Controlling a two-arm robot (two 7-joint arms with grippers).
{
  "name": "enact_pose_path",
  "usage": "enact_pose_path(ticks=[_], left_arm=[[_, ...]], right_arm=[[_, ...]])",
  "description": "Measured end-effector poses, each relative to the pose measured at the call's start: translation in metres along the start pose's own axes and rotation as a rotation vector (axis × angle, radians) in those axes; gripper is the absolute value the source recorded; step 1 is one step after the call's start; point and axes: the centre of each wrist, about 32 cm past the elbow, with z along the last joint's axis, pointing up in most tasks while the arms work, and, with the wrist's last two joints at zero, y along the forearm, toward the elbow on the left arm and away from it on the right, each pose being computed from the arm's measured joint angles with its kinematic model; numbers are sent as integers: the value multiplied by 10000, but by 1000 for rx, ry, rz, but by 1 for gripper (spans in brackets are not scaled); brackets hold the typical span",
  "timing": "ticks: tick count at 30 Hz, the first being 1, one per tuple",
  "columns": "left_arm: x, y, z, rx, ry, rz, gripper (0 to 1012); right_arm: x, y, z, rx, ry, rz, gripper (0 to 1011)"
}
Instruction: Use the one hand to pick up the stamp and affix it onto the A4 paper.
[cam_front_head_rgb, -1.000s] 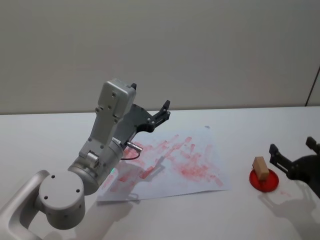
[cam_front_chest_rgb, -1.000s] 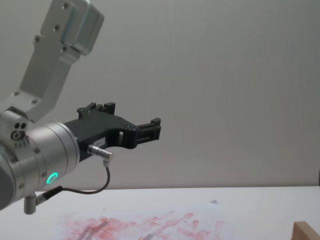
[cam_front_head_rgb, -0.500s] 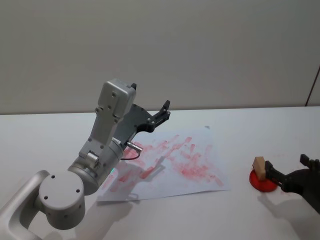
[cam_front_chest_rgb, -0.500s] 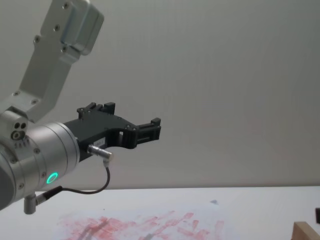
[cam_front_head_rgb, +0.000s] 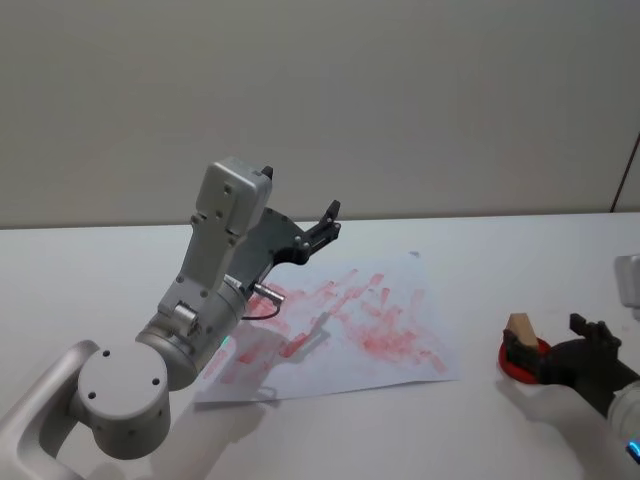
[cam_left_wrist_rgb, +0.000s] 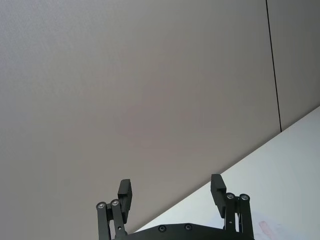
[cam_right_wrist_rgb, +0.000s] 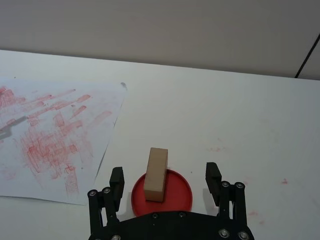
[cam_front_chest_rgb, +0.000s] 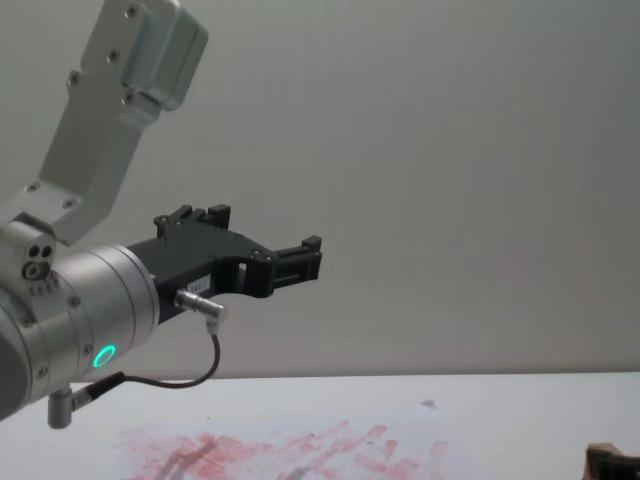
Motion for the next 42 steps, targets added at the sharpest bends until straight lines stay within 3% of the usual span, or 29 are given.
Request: enact_pose_path(ticks=[8,21,35,42], left_arm=[[0,0,0,0,0,0,1001],[0,0,0,0,0,0,1001],[0,0,0,0,0,0,1001],[0,0,0,0,0,0,1001]], right_arm=[[-26,120,22,-22,-12,18,1000],[-48,216,43,-38,-22,31,675],[-55,246,51,-43,-25,35,222],[-57,252,54,-43,-26,37,213]])
